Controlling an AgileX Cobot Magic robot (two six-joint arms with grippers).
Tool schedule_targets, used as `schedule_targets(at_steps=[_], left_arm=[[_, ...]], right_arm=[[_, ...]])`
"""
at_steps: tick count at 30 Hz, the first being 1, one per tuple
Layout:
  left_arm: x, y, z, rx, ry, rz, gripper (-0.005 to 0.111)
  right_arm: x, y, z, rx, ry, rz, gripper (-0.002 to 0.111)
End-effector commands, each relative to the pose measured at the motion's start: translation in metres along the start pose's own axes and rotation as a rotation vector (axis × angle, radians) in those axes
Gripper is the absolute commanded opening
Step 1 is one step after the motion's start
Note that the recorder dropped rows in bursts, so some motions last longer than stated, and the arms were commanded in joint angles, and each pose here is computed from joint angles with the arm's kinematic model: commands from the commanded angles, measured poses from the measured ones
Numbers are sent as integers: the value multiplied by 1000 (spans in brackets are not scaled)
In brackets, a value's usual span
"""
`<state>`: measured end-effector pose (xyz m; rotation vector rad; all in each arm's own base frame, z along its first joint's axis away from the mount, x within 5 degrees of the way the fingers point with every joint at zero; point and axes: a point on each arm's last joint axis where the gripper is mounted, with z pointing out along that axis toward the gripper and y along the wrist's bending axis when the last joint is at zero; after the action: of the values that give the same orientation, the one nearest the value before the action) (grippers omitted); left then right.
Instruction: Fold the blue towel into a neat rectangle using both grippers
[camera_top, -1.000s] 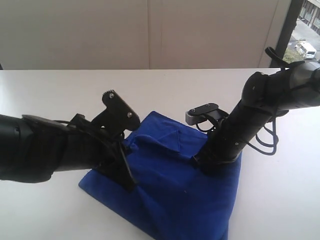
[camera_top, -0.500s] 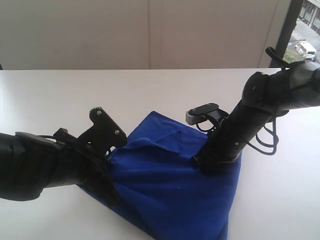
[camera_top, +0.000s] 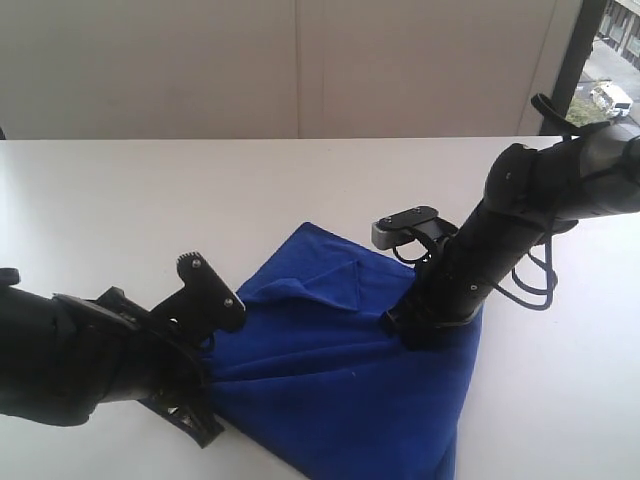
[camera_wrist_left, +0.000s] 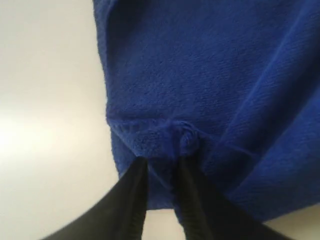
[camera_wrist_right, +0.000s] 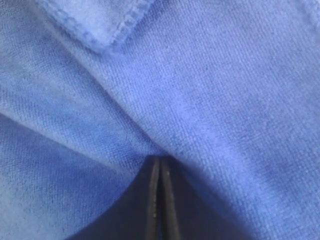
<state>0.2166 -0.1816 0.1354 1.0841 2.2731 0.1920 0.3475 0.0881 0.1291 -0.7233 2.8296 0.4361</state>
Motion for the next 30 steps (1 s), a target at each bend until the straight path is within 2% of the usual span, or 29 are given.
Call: schedule_targets(at_steps=[1,7,16,21,23,27,30], left_arm=[[10,7,3,-111,80,-40,45],[13,18,1,-239,106,-92,45],[9,21,-7,-239,75,-111,45],[-7,30,-24,-256,-27,-140,45],[-14,32,-30,-248,-75,-157,45],[-26,28,-36,-162,-168,-155,45],[-28,26,-36,-132,-192,-150,45]], right_arm=[[2,-4,8,4,16,4,0],[3,-3,8,-2,23,0,0],[2,-3,7,5,13,-37,0],[-10,1,-24,76,-122,-75,0],[-14,5,-43,101,-181,-90,0],[-16,16,-76,129,-267,-118,0],[-12,28,-95,96,-272,-134,0]])
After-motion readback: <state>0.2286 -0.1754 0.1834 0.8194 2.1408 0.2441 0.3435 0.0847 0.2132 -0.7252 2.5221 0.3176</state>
